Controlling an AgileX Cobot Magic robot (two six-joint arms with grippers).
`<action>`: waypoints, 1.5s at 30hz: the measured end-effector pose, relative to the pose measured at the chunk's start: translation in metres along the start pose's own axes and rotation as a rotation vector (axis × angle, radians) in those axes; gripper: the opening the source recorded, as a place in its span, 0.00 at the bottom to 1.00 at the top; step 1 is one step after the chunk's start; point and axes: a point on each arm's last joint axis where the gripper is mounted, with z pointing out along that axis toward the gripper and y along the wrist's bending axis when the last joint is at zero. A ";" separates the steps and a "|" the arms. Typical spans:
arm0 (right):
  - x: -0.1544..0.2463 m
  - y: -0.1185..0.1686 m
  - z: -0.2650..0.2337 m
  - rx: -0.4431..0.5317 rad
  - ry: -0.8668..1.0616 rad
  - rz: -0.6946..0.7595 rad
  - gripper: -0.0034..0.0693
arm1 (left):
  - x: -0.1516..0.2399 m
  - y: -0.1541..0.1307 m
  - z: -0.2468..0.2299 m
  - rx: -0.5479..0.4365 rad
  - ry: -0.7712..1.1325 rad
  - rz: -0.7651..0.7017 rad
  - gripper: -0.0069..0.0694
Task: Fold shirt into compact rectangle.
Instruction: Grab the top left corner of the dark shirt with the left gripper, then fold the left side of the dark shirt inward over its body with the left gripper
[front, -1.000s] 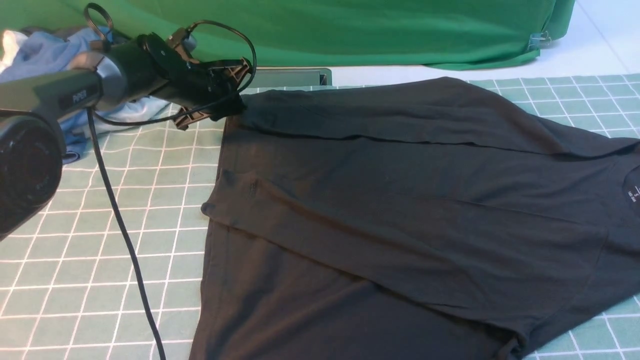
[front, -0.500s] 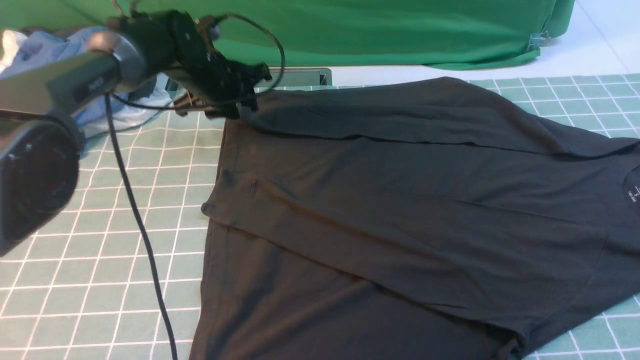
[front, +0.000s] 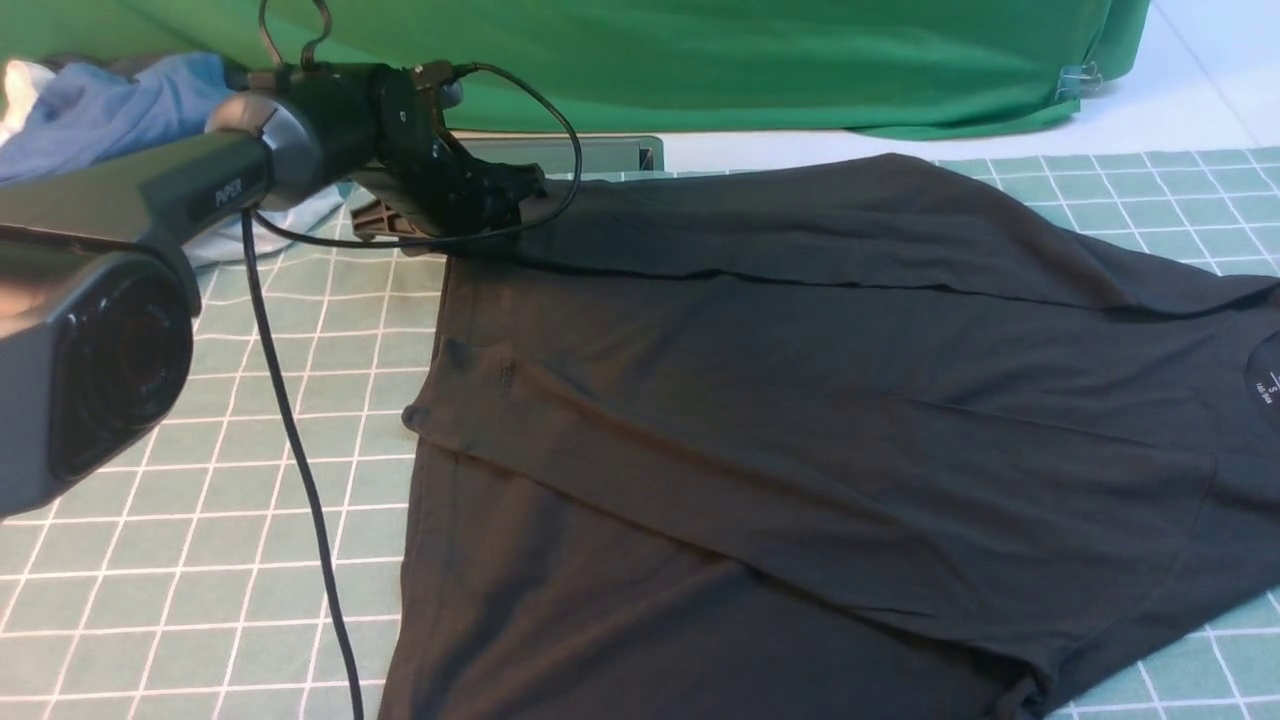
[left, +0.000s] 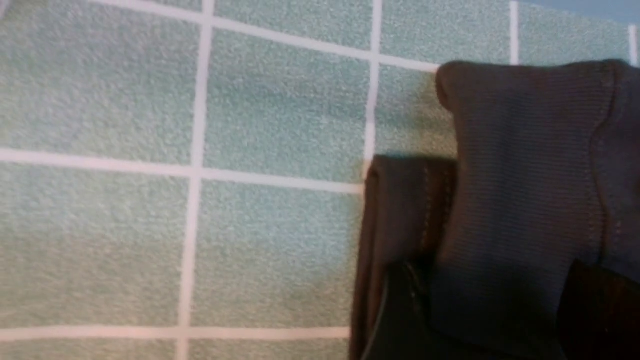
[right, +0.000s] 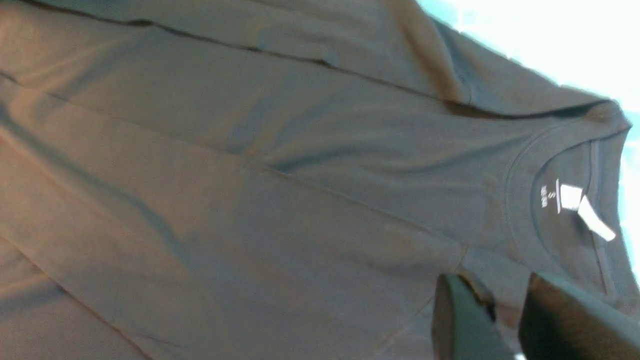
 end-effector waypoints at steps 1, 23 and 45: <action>0.000 0.000 0.000 -0.001 0.004 0.002 0.33 | 0.000 0.001 0.000 -0.007 -0.002 0.012 0.59; -0.001 0.000 0.002 0.002 -0.020 0.004 0.33 | 0.002 -0.007 0.011 0.098 -0.024 -0.059 0.17; 0.008 -0.005 0.005 0.043 0.056 -0.111 0.09 | -0.069 -0.053 -0.146 0.400 0.143 -0.162 0.15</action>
